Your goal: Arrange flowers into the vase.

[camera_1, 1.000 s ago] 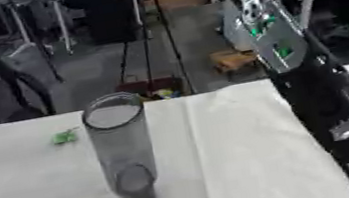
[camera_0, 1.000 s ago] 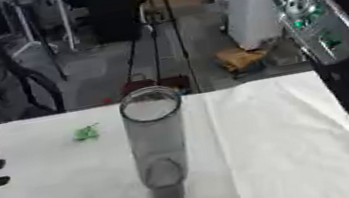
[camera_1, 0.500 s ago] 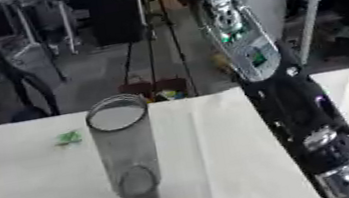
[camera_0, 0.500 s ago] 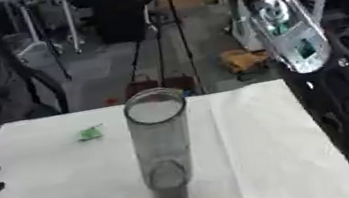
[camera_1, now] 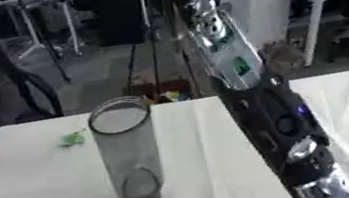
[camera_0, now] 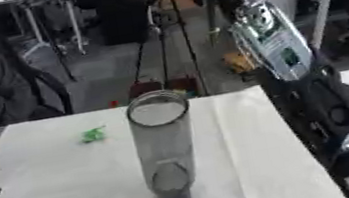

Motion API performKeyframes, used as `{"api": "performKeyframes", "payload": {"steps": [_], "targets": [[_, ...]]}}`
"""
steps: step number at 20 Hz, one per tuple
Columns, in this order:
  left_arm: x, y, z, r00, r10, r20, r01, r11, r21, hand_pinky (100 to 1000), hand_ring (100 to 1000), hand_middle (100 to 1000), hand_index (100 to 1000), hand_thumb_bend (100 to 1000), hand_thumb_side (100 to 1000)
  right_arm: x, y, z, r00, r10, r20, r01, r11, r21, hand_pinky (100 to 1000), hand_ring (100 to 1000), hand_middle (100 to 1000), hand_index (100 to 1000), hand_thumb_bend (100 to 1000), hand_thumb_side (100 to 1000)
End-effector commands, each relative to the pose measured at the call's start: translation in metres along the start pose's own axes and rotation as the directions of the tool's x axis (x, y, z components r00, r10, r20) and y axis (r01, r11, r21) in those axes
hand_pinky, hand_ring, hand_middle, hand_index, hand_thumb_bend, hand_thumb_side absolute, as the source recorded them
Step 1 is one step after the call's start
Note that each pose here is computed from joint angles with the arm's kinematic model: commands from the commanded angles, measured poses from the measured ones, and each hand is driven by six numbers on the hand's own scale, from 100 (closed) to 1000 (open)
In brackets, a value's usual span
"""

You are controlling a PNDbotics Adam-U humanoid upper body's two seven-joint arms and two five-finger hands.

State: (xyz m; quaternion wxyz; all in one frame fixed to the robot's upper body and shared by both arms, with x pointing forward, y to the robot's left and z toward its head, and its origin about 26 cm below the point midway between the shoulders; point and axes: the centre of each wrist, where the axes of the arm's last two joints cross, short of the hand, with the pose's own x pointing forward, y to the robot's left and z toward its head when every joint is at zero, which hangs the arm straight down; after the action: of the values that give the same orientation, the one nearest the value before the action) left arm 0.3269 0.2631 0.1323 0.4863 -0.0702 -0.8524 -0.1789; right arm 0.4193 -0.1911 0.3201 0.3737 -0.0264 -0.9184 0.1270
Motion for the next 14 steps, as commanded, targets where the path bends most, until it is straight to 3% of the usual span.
{"api": "performKeyframes", "payload": {"steps": [1, 2, 4, 6, 8, 10, 14], "targets": [[0.008, 0.001, -0.006, 1.0, -0.004, 0.031, 0.004, 1.0, -0.011, 754, 822, 782, 816, 1000, 793, 0.013, 0.003, -0.003, 0.997, -0.069, 0.044, 0.069, 0.998, 0.002, 100, 100, 100, 100, 100, 947], [0.008, 0.001, -0.006, 1.0, -0.003, 0.031, 0.003, 1.0, -0.011, 754, 822, 782, 816, 1000, 793, 0.013, 0.005, -0.002, 0.995, -0.095, 0.041, 0.095, 0.995, 0.007, 100, 100, 100, 100, 100, 948], [0.008, 0.0, -0.007, 0.999, -0.001, 0.032, 0.002, 1.0, -0.013, 754, 822, 782, 816, 1000, 793, 0.014, 0.002, -0.001, 0.962, -0.272, 0.029, 0.271, 0.962, 0.024, 100, 100, 100, 100, 100, 949], [0.008, 0.0, -0.007, 0.999, 0.0, 0.033, 0.0, 1.0, -0.015, 754, 822, 782, 816, 1000, 794, 0.016, -0.005, 0.001, 0.872, -0.49, 0.009, 0.489, 0.871, 0.044, 100, 100, 100, 100, 100, 950], [0.008, 0.0, -0.007, 0.999, 0.0, 0.033, 0.0, 1.0, -0.015, 754, 822, 782, 816, 1000, 793, 0.018, -0.007, 0.002, 0.787, -0.617, -0.012, 0.616, 0.786, 0.055, 100, 100, 100, 100, 100, 951], [0.007, 0.0, -0.007, 1.0, 0.001, 0.032, 0.0, 1.0, -0.014, 754, 822, 781, 816, 1000, 794, 0.019, -0.006, 0.004, 0.745, -0.667, -0.027, 0.667, 0.743, 0.062, 100, 100, 100, 100, 100, 951], [0.007, 0.0, -0.007, 1.0, 0.0, 0.03, 0.0, 1.0, -0.011, 754, 821, 781, 816, 1000, 794, 0.018, -0.001, 0.007, 0.729, -0.683, -0.055, 0.685, 0.724, 0.083, 100, 100, 100, 100, 100, 949]]}}
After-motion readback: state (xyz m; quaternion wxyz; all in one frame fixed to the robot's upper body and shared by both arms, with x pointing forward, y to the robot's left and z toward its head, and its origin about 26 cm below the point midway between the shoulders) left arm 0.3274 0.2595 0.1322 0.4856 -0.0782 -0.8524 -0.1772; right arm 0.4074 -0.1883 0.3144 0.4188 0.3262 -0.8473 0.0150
